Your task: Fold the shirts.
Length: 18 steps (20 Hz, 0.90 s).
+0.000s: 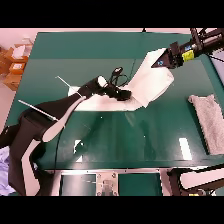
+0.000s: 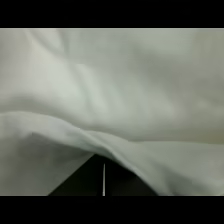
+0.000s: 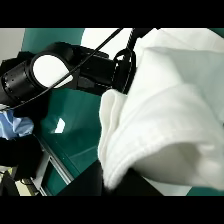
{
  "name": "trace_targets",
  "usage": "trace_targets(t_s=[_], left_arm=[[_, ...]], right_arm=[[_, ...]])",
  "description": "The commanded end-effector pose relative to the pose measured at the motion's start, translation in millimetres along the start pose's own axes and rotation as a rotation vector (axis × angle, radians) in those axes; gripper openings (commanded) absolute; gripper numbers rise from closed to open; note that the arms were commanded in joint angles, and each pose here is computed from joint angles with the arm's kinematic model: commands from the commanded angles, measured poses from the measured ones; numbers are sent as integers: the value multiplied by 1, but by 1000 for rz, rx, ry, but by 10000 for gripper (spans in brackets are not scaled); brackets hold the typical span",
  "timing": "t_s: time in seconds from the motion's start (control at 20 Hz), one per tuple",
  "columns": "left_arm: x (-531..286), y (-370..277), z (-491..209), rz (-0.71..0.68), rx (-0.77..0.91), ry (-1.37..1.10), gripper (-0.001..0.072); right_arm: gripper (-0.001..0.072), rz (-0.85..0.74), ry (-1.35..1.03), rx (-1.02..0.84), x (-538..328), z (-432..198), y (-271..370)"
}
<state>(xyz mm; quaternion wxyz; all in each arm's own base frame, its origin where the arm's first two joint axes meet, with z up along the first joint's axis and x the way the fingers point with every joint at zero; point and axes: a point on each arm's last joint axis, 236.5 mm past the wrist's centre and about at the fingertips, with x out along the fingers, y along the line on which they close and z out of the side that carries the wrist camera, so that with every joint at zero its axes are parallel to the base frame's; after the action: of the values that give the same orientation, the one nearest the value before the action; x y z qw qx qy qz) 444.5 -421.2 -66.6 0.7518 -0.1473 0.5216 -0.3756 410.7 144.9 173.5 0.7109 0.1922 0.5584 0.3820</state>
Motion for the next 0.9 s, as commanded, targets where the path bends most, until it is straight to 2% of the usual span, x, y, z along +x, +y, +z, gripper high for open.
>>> trace_targets(t_s=[0.0, 0.1, 0.3, 0.4, 0.65, 0.7, 0.75, 0.8, 0.85], left_arm=[[-49, 19, -2, 15, 53, 134, 24], [-112, 56, 0, 129, 65, 247, 24], [-269, 161, -3, 553, -10, 393, 24], [-327, 198, -5, 697, -75, 375, 24], [-386, 238, -17, 737, -214, 326, 25], [-391, 242, -19, 739, -228, 320, 25], [-394, 245, -20, 738, -238, 316, 25], [-396, 247, -20, 736, -245, 313, 24], [-397, 247, -21, 733, -237, 317, 24]], right_arm=[[21, 4, -32, 11, 6, 9, 9], [21, 6, -56, 35, 13, 16, 15], [22, 43, -116, -27, 63, 40, 60], [21, 72, -126, -73, 109, 47, 89], [23, 121, -155, -85, 289, 44, 129], [57, 112, -204, -73, 331, 45, 127], [202, 101, -264, -61, 366, 47, 124], [481, 103, -307, -35, 393, 45, 122], [517, 101, -304, -25, 407, 39, 119]])
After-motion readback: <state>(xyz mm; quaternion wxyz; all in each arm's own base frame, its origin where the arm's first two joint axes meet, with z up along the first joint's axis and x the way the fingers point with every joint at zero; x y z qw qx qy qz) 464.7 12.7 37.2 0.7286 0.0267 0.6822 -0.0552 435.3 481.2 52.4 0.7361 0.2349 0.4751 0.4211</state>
